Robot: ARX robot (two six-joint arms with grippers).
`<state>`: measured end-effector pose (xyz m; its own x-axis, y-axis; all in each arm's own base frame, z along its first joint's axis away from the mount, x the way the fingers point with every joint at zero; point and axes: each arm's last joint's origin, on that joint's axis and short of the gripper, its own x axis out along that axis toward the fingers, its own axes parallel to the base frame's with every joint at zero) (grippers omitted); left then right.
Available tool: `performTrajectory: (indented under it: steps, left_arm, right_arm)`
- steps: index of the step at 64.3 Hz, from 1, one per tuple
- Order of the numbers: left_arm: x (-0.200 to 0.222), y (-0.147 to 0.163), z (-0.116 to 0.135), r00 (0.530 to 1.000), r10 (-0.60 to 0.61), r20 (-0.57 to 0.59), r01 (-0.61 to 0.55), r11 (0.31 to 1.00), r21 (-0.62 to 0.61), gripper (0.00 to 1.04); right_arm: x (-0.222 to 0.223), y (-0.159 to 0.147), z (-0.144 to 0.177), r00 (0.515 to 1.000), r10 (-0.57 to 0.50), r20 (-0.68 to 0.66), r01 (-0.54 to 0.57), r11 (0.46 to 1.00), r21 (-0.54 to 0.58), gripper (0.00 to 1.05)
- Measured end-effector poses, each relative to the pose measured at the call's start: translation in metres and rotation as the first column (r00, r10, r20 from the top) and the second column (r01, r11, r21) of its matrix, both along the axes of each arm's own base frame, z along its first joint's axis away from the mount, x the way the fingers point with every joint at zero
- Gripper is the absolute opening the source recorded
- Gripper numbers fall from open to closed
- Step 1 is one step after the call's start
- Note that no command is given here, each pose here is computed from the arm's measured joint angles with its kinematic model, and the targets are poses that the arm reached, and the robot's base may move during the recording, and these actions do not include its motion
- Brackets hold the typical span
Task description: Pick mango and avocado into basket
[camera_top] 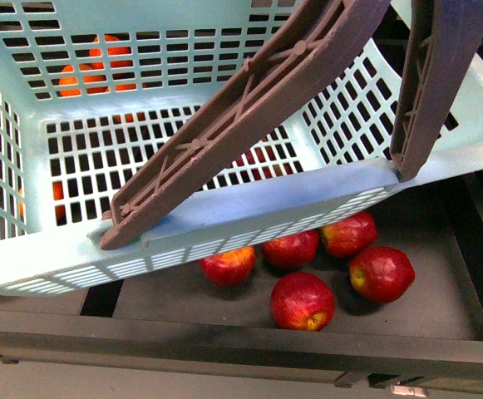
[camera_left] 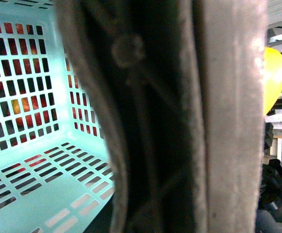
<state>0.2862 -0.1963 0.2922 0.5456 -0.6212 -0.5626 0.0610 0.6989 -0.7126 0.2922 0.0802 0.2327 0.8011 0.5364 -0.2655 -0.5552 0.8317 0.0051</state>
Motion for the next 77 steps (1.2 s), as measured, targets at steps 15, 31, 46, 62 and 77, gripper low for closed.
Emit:
performTrajectory:
  steps: [15, 31, 46, 62, 77]
  left_arm:
    - [0.0, 0.0, 0.0, 1.0, 0.0, 0.0, 0.0, 1.0, 0.0, 0.14]
    - [0.0, 0.0, 0.0, 1.0, -0.001, 0.0, 0.001, 1.0, 0.0, 0.14]
    - [0.002, 0.0, -0.003, 1.0, 0.011, -0.003, -0.011, 1.0, 0.011, 0.14]
    - [0.001, -0.001, -0.003, 1.0, -0.002, -0.01, 0.002, 1.0, 0.001, 0.14]
    - [0.001, -0.001, -0.003, 1.0, -0.003, -0.01, 0.003, 1.0, 0.001, 0.14]
  right_arm:
    - [-0.008, 0.021, -0.011, 0.998, 0.062, -0.032, -0.063, 0.998, -0.016, 0.68]
    - [-0.011, 0.024, -0.016, 0.997, 0.066, -0.041, -0.067, 0.998, -0.018, 0.98]
    - [-0.007, -0.009, -0.013, 0.986, -0.169, -0.005, 0.169, 0.986, 0.016, 0.96]
    - [-0.051, -0.037, -0.029, 0.806, -0.546, 0.228, 0.53, 0.837, 0.132, 0.51]
    - [-0.083, -0.054, -0.044, 0.805, -0.55, 0.221, 0.535, 0.835, 0.127, 0.14]
